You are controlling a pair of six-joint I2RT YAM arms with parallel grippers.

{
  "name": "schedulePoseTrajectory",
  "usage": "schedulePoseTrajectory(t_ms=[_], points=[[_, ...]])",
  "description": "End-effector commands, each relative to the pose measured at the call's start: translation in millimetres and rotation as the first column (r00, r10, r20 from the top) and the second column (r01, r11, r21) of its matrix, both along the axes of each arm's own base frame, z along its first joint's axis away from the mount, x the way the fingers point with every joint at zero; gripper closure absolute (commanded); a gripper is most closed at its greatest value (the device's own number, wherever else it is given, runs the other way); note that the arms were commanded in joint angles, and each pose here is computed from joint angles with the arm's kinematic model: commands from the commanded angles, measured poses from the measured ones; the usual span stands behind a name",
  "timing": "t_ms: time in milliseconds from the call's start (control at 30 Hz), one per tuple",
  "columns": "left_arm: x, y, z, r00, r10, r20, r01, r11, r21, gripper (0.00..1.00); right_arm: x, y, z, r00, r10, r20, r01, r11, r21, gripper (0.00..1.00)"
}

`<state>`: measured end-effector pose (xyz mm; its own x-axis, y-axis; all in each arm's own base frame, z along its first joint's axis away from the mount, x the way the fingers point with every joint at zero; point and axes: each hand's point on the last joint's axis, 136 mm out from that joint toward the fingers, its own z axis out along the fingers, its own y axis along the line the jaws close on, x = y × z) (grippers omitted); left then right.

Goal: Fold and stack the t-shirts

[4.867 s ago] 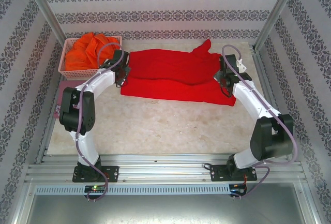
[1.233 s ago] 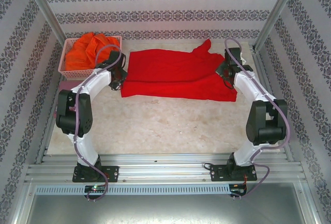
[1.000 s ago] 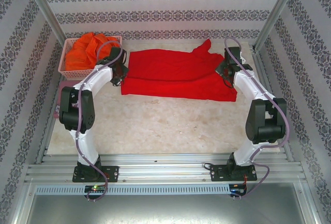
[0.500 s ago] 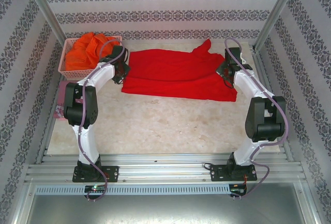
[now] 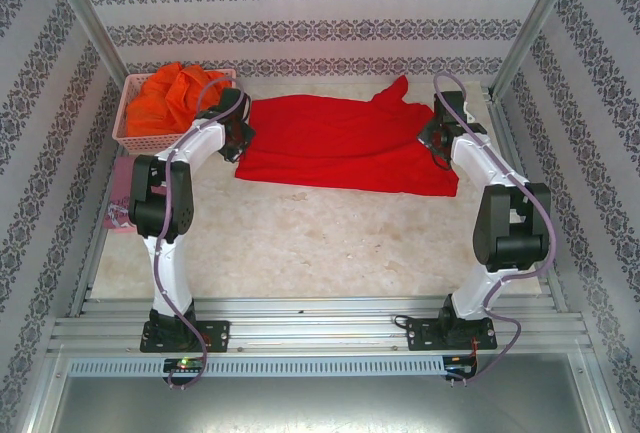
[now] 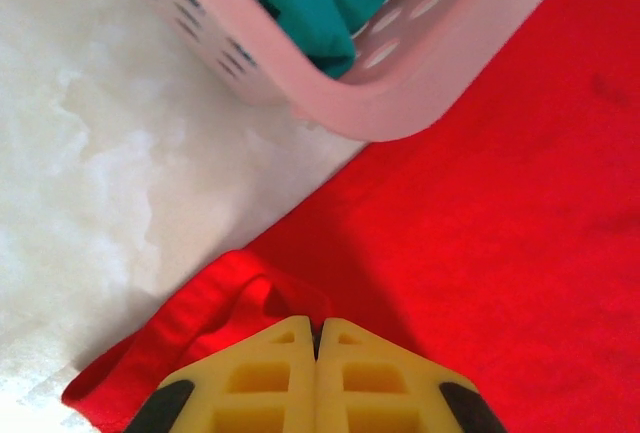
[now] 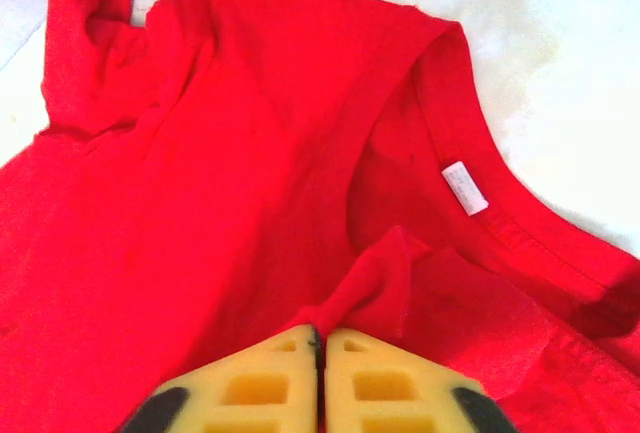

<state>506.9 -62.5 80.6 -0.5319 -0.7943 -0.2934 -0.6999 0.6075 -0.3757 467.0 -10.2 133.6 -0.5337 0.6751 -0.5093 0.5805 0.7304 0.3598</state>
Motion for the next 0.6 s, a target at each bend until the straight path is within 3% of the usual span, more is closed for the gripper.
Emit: schedulePoseTrajectory(t_ms=[0,33,133,200,367,567], points=[[8,1,10,0.999,-0.034,0.038,0.034,0.999,-0.008,0.64,17,-7,15,0.996,0.016,0.083,-0.014,1.000,-0.021,0.52],[10,-2,13,0.997,-0.052,0.052,0.053,0.998,-0.016,0.49,19,-6,19,0.994,0.031,0.104,-0.028,0.999,-0.030,0.43],[12,-9,21,0.990,-0.108,0.087,0.110,0.994,-0.024,0.16,16,-6,31,0.987,0.056,0.153,-0.048,0.997,-0.055,0.29],[9,-13,25,0.985,-0.135,0.105,0.137,0.990,-0.015,0.02,9,-8,32,0.984,0.059,0.165,-0.048,0.996,-0.072,0.26],[-5,-35,14,0.971,-0.194,0.139,0.202,0.978,-0.044,0.00,-13,-2,7,0.990,0.072,0.119,-0.068,0.997,-0.039,0.28],[-2,-70,-14,0.954,-0.262,0.147,0.283,0.947,-0.154,0.02,-33,21,-56,0.996,0.086,-0.033,-0.081,0.988,0.128,0.34]])
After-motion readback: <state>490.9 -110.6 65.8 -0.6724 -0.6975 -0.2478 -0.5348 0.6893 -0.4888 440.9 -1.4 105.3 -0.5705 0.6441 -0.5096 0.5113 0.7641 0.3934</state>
